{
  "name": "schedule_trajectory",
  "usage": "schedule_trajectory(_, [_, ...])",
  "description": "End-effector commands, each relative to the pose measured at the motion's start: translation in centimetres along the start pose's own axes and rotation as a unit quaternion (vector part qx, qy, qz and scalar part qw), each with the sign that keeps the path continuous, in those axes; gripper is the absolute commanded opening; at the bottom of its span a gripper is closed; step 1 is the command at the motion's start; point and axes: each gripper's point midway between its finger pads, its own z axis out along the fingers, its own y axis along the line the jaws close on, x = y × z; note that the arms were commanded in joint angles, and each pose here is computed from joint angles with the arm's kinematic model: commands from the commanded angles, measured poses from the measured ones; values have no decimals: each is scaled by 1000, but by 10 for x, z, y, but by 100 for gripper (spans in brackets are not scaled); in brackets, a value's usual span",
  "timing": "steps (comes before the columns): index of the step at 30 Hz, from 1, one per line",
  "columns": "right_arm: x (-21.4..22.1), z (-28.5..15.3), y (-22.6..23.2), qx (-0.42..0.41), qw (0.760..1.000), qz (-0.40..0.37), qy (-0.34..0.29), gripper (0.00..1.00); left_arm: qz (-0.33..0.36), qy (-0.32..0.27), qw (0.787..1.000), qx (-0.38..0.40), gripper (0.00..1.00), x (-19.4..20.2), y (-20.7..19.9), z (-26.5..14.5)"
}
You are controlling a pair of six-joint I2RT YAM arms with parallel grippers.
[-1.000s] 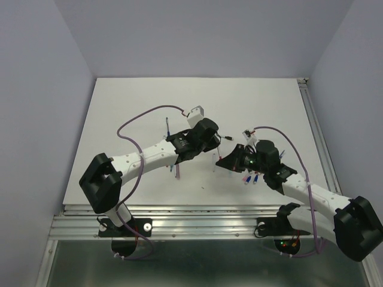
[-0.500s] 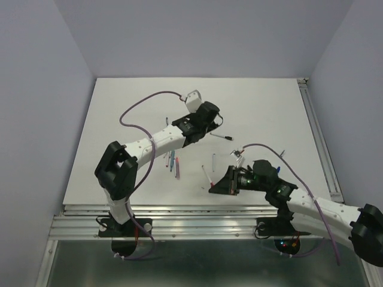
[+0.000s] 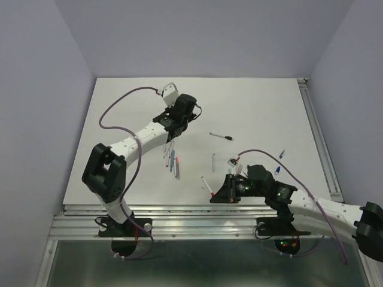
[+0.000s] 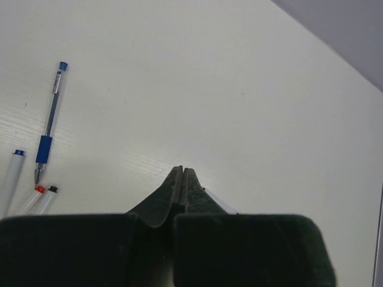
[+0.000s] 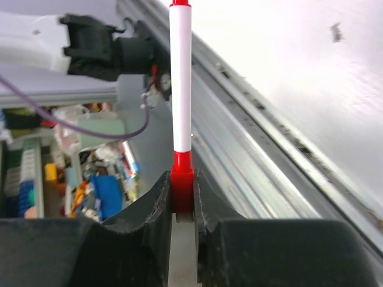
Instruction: Open the pen caps
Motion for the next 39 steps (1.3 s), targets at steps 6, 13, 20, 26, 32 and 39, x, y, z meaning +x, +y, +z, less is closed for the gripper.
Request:
schedule_trajectory(6, [-70,3,2,96,984,-72,-132,1,32,137,983,121,61,46,7,-72])
schedule_trajectory(13, [-109,9,23,93,971,-110,-190,1,2,204,956,212,80,81,-3,-125])
schedule_trajectory(20, [-133,23,29,105,965,-119,-210,1,-18,244,938,246,79,109,-9,-156])
schedule_trajectory(26, [-155,24,29,116,953,-113,-255,1,-14,258,933,250,45,121,-10,-163])
schedule_trajectory(32, [-163,19,29,119,946,-109,-281,1,-15,260,933,249,0,121,-9,-163])
schedule_trajectory(39, [-125,33,40,63,972,-131,-185,1,-24,185,955,229,0,82,-16,-141])
